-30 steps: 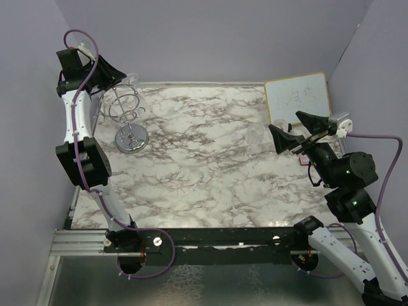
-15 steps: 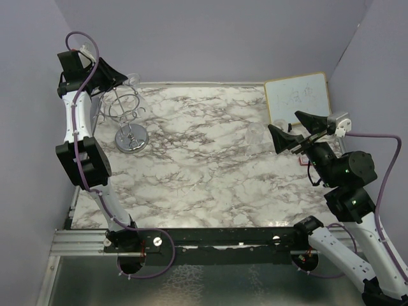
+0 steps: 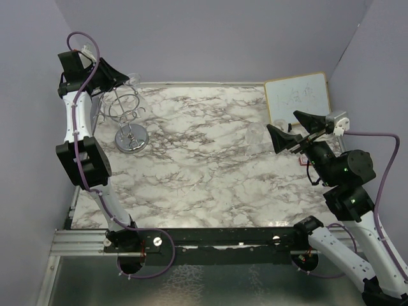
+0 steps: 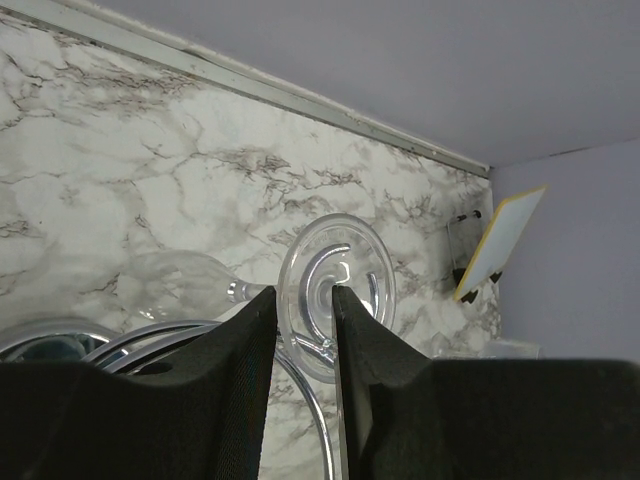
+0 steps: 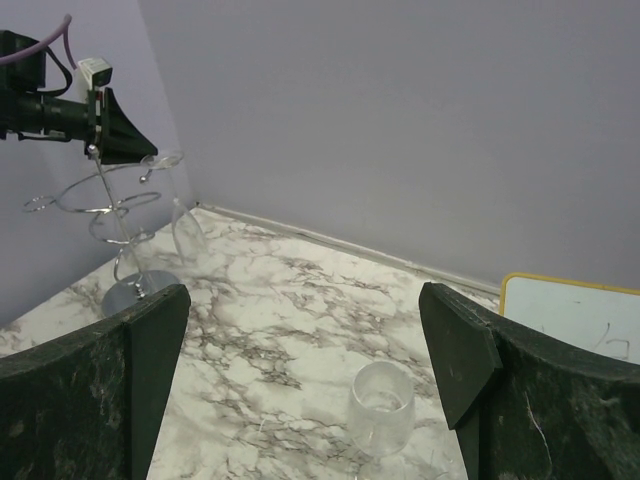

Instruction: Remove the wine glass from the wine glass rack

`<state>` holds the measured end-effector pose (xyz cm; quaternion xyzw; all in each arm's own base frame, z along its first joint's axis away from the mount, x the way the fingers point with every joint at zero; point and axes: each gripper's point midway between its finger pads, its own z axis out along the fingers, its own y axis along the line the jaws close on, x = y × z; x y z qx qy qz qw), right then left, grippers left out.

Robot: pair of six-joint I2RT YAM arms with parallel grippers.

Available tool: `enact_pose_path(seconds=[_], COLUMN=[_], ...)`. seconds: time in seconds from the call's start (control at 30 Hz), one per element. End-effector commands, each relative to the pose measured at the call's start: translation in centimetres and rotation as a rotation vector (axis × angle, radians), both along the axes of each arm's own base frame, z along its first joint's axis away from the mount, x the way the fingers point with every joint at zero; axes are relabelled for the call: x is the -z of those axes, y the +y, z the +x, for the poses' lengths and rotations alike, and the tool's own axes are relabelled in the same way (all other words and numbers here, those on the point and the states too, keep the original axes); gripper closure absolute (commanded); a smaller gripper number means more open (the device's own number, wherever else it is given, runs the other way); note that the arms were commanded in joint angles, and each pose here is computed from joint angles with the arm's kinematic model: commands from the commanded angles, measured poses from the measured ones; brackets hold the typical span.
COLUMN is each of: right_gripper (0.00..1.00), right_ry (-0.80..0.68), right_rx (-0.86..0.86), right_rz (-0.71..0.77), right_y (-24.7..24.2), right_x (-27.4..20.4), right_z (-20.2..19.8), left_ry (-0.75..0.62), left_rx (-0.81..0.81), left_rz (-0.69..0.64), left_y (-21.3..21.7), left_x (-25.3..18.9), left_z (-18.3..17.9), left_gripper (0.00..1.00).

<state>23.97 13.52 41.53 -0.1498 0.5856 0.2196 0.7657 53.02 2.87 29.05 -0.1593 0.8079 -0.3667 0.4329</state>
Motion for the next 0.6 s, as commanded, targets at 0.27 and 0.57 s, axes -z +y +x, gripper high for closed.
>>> enact_pose_path(seconds=[0.27,0.57], right_gripper=[0.0,0.0], right_ry=[-0.029,-0.033], right_rx=[-0.026,-0.029], right_rz=[0.016,0.019], right_y=[0.32,0.33], right_x=[-1.16,-1.4], right_z=[-0.49,-0.61], left_ry=[-0.009,0.0], left_rx=[0.057,0.019], left_rz=[-0.011,0.016], left_y=[-1.47,-0.84], left_x=[0.36,0.44], left_z=[0.11,0.06], left_gripper=[0.69,0.66])
